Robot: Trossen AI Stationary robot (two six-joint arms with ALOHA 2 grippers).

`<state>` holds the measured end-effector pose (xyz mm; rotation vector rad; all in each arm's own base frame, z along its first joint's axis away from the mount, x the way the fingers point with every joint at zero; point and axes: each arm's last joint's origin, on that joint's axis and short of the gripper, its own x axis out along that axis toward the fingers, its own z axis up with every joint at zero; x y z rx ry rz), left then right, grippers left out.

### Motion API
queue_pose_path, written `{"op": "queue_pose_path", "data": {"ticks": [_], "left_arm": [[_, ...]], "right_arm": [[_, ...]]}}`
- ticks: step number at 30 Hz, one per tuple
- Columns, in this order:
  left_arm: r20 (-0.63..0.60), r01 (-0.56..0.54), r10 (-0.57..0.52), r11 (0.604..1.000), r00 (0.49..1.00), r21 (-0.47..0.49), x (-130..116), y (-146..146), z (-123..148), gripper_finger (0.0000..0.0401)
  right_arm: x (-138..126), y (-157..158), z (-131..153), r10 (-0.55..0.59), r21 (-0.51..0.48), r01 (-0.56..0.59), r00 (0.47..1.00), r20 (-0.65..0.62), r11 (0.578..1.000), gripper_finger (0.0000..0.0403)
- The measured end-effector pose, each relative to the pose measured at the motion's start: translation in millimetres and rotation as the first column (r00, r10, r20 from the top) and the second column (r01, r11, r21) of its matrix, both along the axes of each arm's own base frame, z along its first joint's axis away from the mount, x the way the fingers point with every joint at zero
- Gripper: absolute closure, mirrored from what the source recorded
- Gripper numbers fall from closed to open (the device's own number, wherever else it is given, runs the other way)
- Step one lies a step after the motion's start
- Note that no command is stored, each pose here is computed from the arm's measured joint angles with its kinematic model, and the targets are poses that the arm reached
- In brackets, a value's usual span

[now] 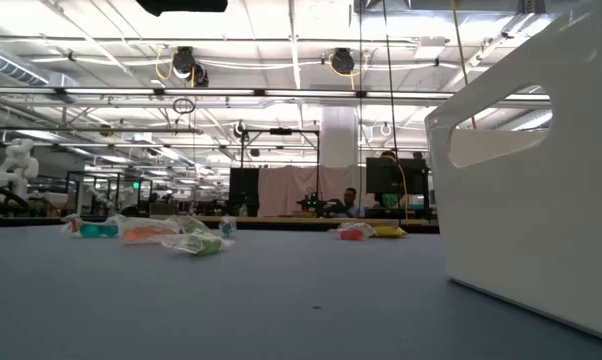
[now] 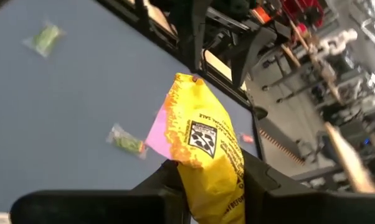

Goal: Sort candy
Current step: Put the yellow candy into the white bin

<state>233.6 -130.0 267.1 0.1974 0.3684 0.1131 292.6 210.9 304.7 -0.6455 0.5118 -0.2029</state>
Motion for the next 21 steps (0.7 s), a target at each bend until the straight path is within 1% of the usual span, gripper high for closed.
{"op": "queue_pose_path", "data": {"ticks": [3, 5, 9, 11, 13, 17, 21], "left_arm": [[0.000, 0.001, -0.001, 1.000, 1.000, 0.000, -0.1, -0.2, 0.0, 0.0111], [0.000, 0.001, -0.001, 1.000, 1.000, 0.000, -0.1, -0.2, -0.1, 0.0111], [0.000, 0.001, -0.001, 1.000, 1.000, 0.000, -0.1, -0.2, 0.0, 0.0111], [0.000, 0.001, -0.001, 1.000, 1.000, 0.000, -0.1, -0.2, 0.0, 0.0111], [0.000, 0.001, -0.001, 1.000, 1.000, 0.001, -0.1, -0.2, 0.0, 0.0111], [-0.001, 0.001, -0.001, 1.000, 1.000, 0.000, -0.1, -0.2, -0.1, 0.0111], [0.000, 0.001, -0.001, 1.000, 1.000, 0.000, -0.1, -0.2, 0.0, 0.0111]], "right_arm": [[0.0, 0.2, -0.2, 0.033, -0.058, -0.035, 0.999, -0.029, 0.998, 0.0332], [0.0, 0.6, -0.4, 0.057, -0.071, -0.060, 0.997, -0.045, 0.996, 0.0332], [-0.1, 0.5, -0.5, 0.058, -0.078, -0.062, 0.997, -0.049, 0.995, 0.0332], [-0.1, 0.5, -0.5, 0.067, -0.100, -0.073, 0.996, -0.058, 0.992, 0.0332], [-0.1, 0.5, -0.6, 0.091, -0.158, -0.103, 0.992, -0.085, 0.982, 0.0332], [-0.1, 0.5, -0.5, 0.135, -0.274, -0.171, 0.980, -0.145, 0.946, 0.0332], [0.0, 0.5, -0.5, 0.141, -0.290, -0.181, 0.978, -0.154, 0.940, 0.0332]]}}
